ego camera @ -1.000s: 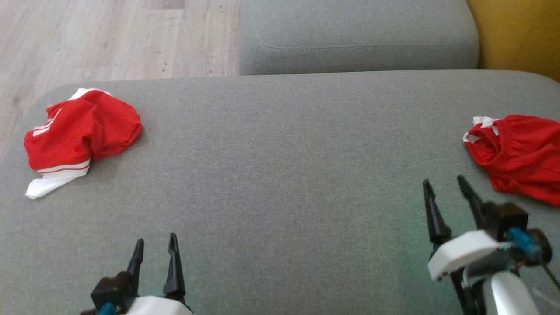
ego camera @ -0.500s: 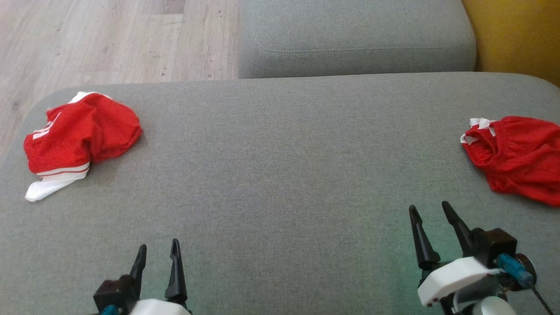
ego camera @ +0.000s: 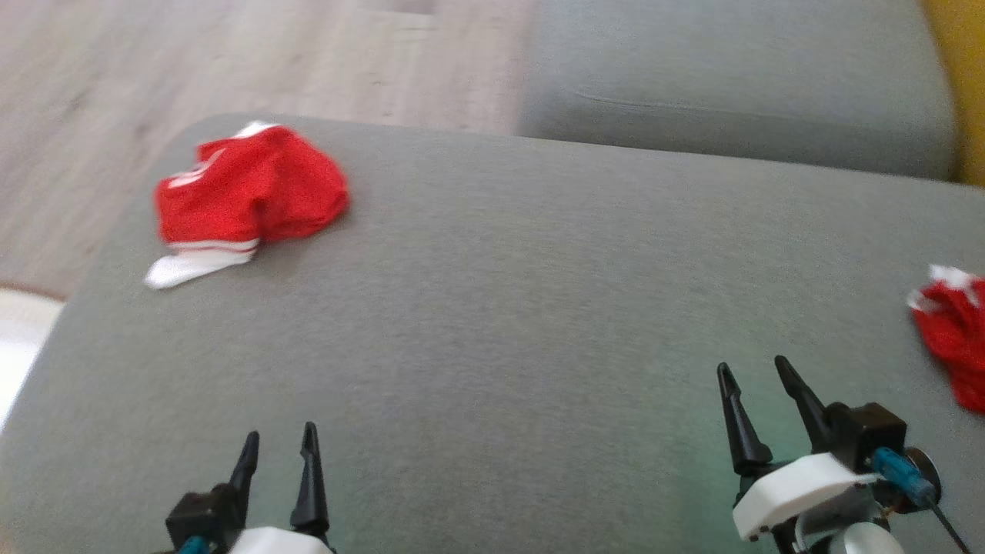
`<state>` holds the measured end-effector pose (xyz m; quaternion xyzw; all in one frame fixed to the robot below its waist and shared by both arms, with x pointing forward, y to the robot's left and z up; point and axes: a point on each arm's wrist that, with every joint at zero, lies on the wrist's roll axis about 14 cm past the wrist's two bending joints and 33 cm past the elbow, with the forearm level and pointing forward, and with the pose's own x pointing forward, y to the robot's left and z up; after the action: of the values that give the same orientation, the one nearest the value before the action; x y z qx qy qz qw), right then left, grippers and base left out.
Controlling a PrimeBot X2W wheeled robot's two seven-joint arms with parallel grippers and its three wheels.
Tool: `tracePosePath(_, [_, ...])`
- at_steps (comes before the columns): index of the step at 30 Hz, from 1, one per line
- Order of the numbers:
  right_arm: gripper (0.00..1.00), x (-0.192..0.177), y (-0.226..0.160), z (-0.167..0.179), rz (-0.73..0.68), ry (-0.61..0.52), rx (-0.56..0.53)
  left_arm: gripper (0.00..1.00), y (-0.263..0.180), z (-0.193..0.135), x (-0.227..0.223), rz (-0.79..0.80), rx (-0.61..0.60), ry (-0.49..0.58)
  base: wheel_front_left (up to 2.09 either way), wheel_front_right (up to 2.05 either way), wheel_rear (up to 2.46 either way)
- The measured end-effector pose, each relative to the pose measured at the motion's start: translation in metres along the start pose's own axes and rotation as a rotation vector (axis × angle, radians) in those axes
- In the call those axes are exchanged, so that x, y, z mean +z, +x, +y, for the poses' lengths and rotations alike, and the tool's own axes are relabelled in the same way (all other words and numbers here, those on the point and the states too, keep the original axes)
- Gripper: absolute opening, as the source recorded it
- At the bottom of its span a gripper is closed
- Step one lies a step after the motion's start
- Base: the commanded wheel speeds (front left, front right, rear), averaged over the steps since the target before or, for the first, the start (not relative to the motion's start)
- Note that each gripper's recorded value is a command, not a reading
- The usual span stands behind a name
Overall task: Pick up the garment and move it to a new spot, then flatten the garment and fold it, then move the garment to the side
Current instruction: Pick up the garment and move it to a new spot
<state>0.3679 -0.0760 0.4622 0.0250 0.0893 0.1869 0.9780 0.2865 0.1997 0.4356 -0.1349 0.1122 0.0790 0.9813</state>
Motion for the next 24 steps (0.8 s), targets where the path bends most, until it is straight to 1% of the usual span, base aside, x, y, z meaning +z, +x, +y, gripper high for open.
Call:
tracePosePath(6, [1.0,0.002,0.022,0.05,0.003,-0.02,0.162,1.0,-0.026,0.049,0.012,-0.057,0.152,-0.017,0.0,0.0,0.0])
tracePosePath(10, [1.0,0.0,0.03,0.086,0.016,-0.027,0.272,1.0,-0.046,0.072,0.016,-0.086,0.236,-0.041,0.0,0.0,0.0])
tracePosePath(14, [1.0,-0.001,0.032,0.113,0.025,-0.041,0.355,1.0,-0.067,0.089,0.01,-0.085,0.301,-0.057,0.0,0.0,0.0])
tracePosePath(18, [1.0,-0.003,0.032,0.124,0.027,-0.042,0.388,1.0,-0.072,0.093,0.009,-0.088,0.327,-0.067,0.0,0.0,0.0])
tracePosePath(24, [1.0,-0.001,0.032,0.128,0.016,-0.037,0.401,1.0,-0.077,0.107,0.034,-0.149,0.35,-0.04,0.0,0.0,0.0])
